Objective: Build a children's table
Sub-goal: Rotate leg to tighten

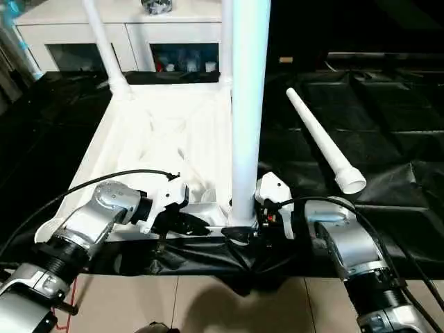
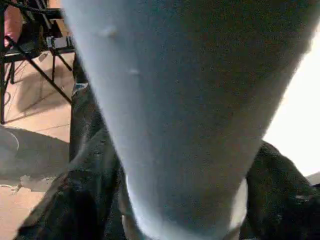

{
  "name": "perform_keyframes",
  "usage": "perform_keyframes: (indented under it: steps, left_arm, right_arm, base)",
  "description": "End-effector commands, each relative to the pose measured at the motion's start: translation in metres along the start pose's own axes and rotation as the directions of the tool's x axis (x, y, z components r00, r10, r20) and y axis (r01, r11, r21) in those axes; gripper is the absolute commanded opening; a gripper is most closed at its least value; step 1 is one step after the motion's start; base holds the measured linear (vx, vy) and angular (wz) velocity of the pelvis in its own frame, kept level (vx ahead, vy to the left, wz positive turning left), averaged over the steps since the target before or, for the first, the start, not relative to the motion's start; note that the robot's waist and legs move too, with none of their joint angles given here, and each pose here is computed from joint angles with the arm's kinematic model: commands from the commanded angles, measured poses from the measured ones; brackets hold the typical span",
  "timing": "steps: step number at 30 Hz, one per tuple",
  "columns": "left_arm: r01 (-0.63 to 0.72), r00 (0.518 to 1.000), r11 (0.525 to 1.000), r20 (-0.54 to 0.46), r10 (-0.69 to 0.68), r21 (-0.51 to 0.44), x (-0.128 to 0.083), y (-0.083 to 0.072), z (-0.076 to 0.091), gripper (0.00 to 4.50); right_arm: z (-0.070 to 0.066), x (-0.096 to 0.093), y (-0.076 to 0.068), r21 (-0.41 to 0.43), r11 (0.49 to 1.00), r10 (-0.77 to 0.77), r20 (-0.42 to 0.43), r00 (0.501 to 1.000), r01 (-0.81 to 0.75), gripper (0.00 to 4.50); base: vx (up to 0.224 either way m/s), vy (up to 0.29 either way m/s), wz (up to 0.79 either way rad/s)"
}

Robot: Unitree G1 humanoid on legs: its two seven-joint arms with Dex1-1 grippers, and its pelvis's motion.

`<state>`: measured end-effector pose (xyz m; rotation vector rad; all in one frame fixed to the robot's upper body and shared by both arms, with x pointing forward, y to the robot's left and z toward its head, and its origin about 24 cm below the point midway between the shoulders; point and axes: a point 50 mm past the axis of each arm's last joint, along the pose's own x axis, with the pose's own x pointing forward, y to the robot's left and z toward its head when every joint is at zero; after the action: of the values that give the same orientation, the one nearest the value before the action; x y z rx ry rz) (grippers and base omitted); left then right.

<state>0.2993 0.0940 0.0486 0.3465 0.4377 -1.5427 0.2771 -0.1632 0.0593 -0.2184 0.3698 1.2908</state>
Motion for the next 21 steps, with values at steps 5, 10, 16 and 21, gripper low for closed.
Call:
perform_keyframes:
  steps: [5,10,16,21]
  left_arm:
    - [0.015,0.999,0.998,0.031,-0.017,0.064,0.006,-0.001,0.013,0.0]
    - [-0.011,0.999,0.998,0.031,0.01,0.054,0.006,0.001,0.012,0.0]
    - [-0.193,0.978,0.981,0.074,0.195,-0.035,0.011,0.017,0.019,0.0]
    - [-0.384,0.916,0.914,0.068,0.395,-0.133,0.021,0.035,0.03,0.0]
  right_arm:
    - [0.0,0.017,0.013,-0.018,0.997,0.081,-0.019,0.997,-0.081,2.78]
    - [-0.003,0.021,0.014,-0.005,0.998,0.063,-0.015,0.998,-0.064,2.7]
    - [-0.014,0.035,-0.011,0.132,0.955,-0.265,-0.013,0.964,0.264,2.68]
    - [-0.017,0.054,-0.028,0.268,0.842,-0.476,-0.039,0.878,0.468,2.67]
  base:
    - [0.0,0.0,0.0]
    - [0.0,0.0,0.0]
    - [0.0,0.0,0.0]
    - [0.0,0.0,0.0]
